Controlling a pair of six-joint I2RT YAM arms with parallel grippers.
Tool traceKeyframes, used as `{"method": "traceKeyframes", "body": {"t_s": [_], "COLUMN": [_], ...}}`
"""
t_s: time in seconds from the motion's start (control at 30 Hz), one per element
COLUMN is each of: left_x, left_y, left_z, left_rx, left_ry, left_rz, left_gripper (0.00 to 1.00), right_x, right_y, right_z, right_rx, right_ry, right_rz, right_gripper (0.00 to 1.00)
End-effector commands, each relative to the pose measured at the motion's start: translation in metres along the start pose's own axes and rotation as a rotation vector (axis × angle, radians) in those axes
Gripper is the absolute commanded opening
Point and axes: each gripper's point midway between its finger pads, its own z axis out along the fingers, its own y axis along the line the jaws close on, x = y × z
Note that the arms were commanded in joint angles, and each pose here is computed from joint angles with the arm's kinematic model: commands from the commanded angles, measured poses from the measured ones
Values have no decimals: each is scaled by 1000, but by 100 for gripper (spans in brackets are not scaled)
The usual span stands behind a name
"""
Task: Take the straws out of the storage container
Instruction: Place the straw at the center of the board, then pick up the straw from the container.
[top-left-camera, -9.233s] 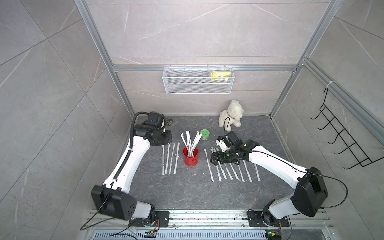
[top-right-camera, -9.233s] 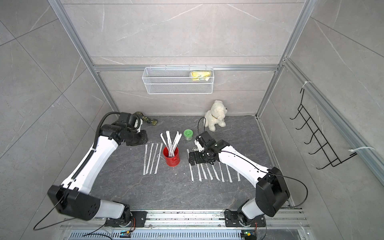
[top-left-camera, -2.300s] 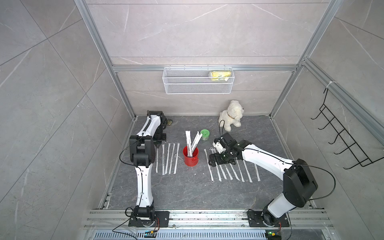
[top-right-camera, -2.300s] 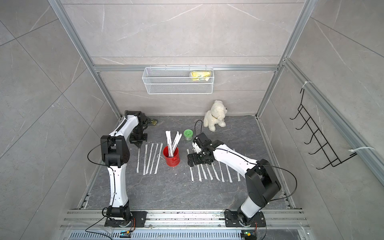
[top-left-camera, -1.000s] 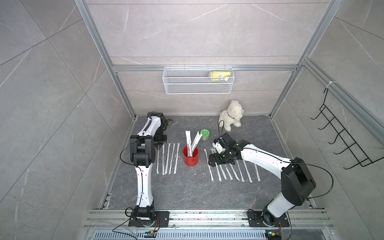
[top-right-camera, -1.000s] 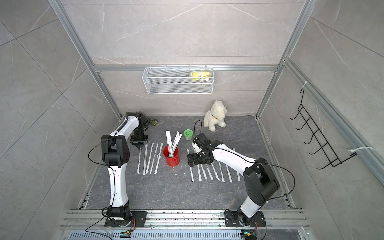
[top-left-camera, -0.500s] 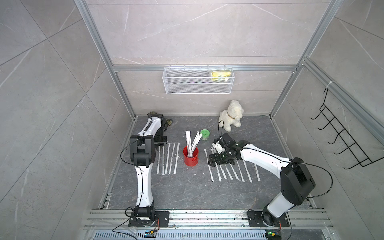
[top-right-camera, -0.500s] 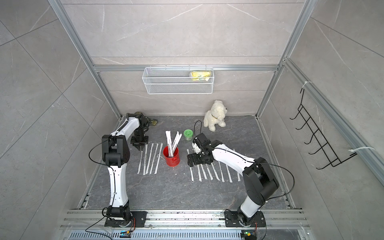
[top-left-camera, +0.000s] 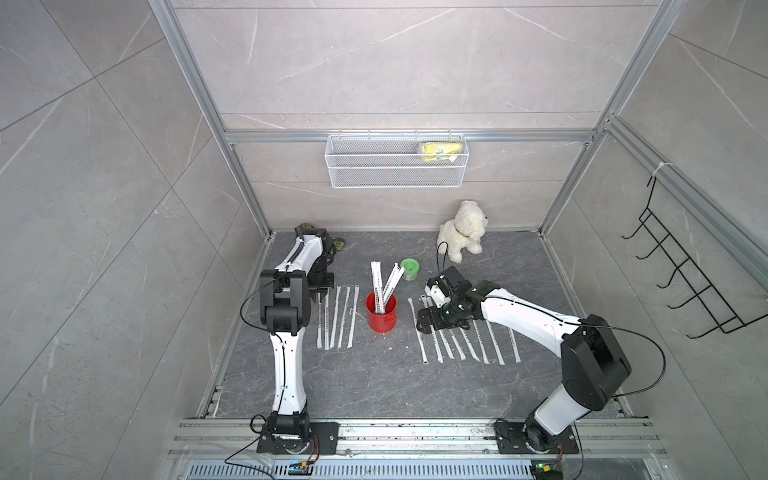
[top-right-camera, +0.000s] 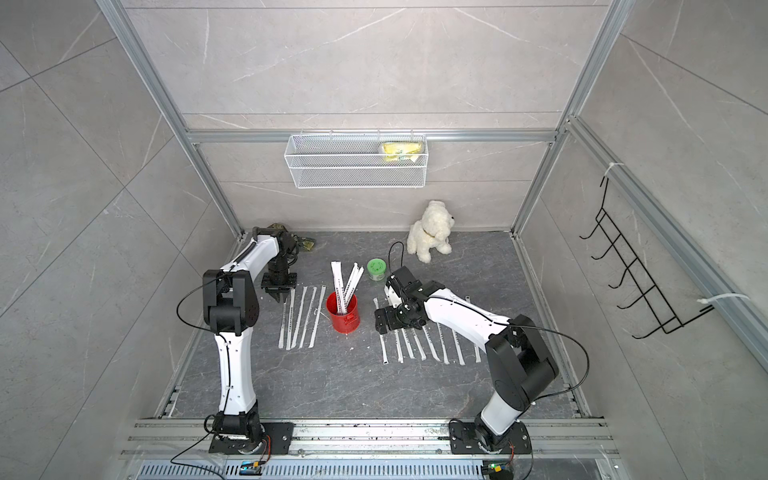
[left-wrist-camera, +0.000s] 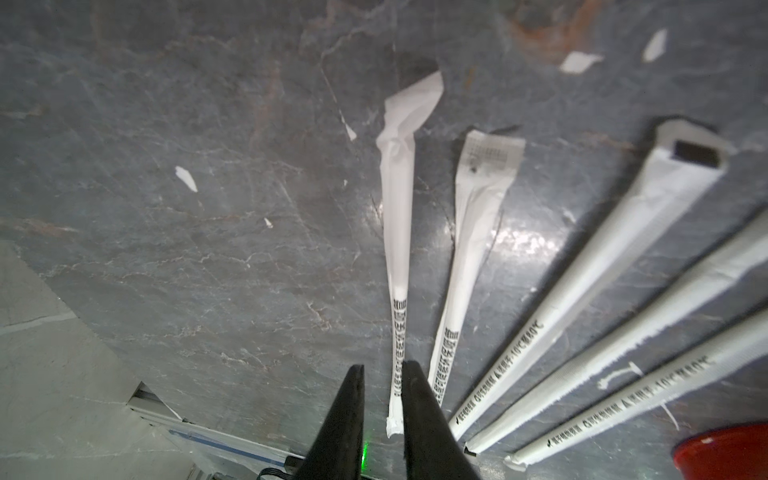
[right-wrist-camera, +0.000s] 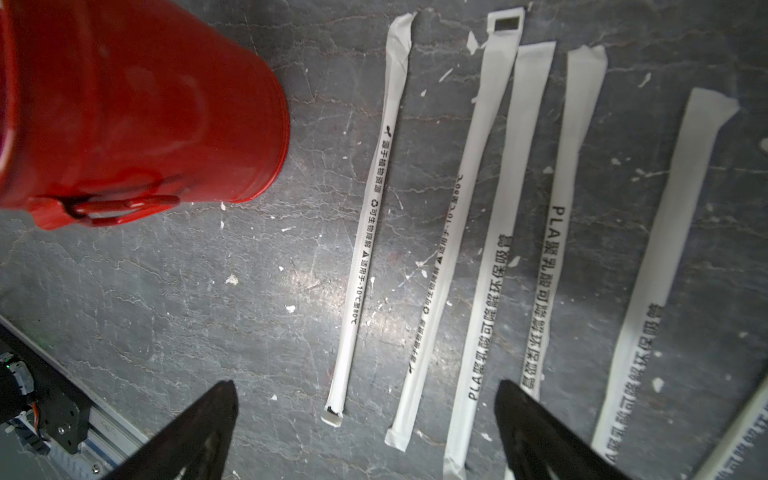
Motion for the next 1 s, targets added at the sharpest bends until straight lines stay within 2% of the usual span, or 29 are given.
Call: {"method": "traceKeyframes", "body": {"t_s": [0.0,0.27,0.43,0.6,0.97], "left_x": [12,50,79,96,89], "left_y": [-20,-90,-120,-137,-168], "left_z": [-66,-151,-184,-185,-163], "left_rx": [77,243,439,540,554], "left_ry": [-174,-495,-633,-671,-654], "left_rz": [15,151,182,190,231], "left_gripper": [23,32,36,39,41], "right_x": [-2,3,8,9,9], "right_y": [2,-3,-6,-5,-8], "right_z": [-15,-45,-56,-58,-48], "right_rx": [-7,35,50,42,49], "right_ry": [-45,-82,-101,-109,-97], "right_rz": [16,32,43,53,58], "right_gripper": [100,100,100,100,100]}}
